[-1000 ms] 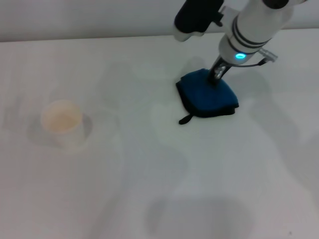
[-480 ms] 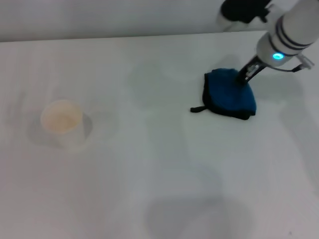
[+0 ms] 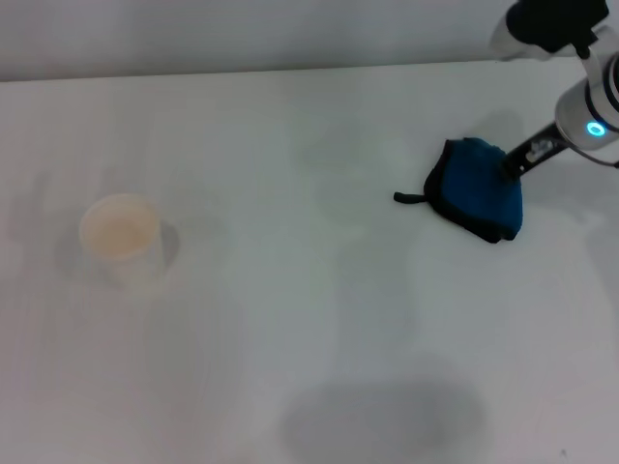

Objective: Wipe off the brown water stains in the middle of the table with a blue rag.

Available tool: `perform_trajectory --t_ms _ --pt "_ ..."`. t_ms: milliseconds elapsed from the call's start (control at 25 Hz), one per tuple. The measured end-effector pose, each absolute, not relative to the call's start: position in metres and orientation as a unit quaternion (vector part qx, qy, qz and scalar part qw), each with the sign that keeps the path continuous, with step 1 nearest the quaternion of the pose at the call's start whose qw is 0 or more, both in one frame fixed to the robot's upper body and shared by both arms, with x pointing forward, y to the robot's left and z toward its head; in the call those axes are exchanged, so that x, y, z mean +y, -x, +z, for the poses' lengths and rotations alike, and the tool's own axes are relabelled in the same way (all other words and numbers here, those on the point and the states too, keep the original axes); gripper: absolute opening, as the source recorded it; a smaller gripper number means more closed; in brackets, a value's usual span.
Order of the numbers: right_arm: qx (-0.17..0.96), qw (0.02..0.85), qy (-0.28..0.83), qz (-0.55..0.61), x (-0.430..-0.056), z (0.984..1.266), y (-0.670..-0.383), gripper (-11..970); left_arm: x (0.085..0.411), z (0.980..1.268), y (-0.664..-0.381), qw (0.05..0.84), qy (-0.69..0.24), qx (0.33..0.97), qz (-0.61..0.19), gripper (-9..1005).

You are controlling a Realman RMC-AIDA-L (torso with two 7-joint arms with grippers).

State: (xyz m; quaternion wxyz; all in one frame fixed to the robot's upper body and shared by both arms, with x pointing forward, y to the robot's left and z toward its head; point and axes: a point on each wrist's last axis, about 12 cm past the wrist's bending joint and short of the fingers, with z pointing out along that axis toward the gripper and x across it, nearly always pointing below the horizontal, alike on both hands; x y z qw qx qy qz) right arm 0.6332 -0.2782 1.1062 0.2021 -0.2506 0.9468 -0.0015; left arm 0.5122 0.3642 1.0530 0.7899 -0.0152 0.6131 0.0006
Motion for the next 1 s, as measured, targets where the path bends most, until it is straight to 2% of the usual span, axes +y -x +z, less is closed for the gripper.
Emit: perform_trajectory --t_ms 520,720,840,1000 --pt "0.947 0.234 0.209 0.063 -0.291 1.098 -0.625 85 0.366 1.054 -0.513 0.79 0.016 0.613 0.004 862" --pt "0.949 0.242 0.187 0.072 -0.299 1.099 -0.625 154 0.368 1.054 -0.512 0.79 0.019 0.613 0.006 862" --pt "0.95 0.243 0.185 0.071 -0.301 1.099 -0.624 333 0.368 1.054 -0.512 0.79 0.019 0.612 0.007 862" --pt "0.949 0.247 0.181 0.069 -0.304 1.099 -0.623 396 0.368 1.054 -0.512 0.789 0.02 0.614 0.007 862"
